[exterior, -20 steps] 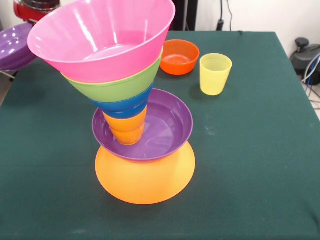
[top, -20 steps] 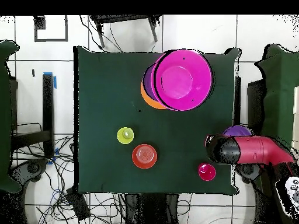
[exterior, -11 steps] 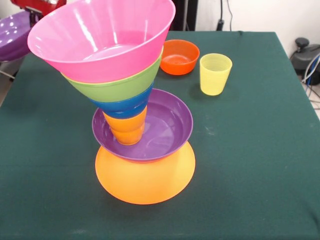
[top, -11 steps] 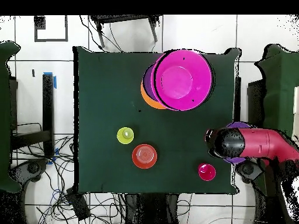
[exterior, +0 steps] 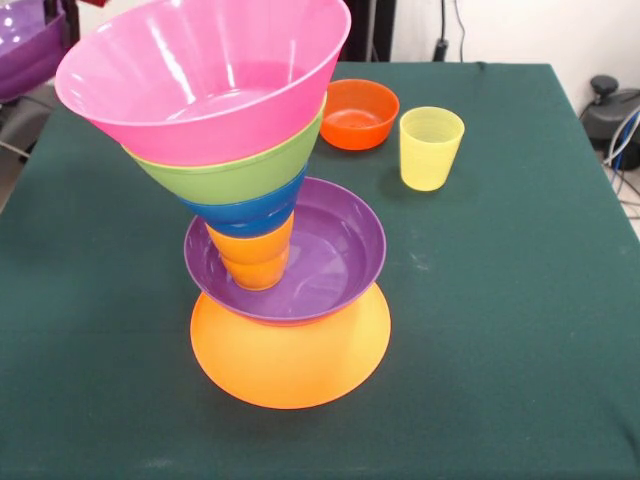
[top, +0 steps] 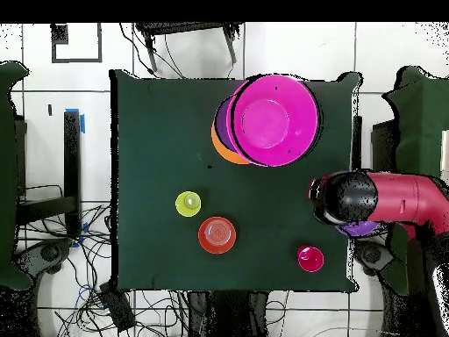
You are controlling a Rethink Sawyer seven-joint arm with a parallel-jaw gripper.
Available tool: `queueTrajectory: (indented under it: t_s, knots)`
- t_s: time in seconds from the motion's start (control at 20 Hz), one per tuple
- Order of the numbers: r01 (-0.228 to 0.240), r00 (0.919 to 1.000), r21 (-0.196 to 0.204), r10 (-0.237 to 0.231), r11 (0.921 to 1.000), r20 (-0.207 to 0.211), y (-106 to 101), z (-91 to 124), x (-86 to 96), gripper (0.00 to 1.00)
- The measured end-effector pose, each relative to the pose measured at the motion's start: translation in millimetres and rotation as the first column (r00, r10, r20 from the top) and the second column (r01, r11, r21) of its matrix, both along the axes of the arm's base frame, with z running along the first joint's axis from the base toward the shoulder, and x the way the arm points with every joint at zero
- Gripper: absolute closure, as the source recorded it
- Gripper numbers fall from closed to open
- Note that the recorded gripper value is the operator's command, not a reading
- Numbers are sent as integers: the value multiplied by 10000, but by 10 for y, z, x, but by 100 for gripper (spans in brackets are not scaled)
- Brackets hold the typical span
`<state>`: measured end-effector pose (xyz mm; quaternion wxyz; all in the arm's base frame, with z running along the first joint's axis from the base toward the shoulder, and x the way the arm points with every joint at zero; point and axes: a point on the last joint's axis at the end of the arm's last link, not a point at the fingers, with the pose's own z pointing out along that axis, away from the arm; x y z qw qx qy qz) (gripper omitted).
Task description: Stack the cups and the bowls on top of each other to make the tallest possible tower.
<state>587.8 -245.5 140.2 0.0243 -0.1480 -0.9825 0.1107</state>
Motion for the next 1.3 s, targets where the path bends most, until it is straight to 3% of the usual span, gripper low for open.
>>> queueTrajectory:
  t_s: [0.45, 0.9, 1.3]
  knots:
    - [-182, 9998, -117, 183, 9998, 0, 7, 456, 353, 100]
    - [-540, 9985, -168, 540, 9984, -25, 12, 714, 609, 100]
    - [-669, 9977, -247, 668, 9975, -80, 137, 977, 866, 100]
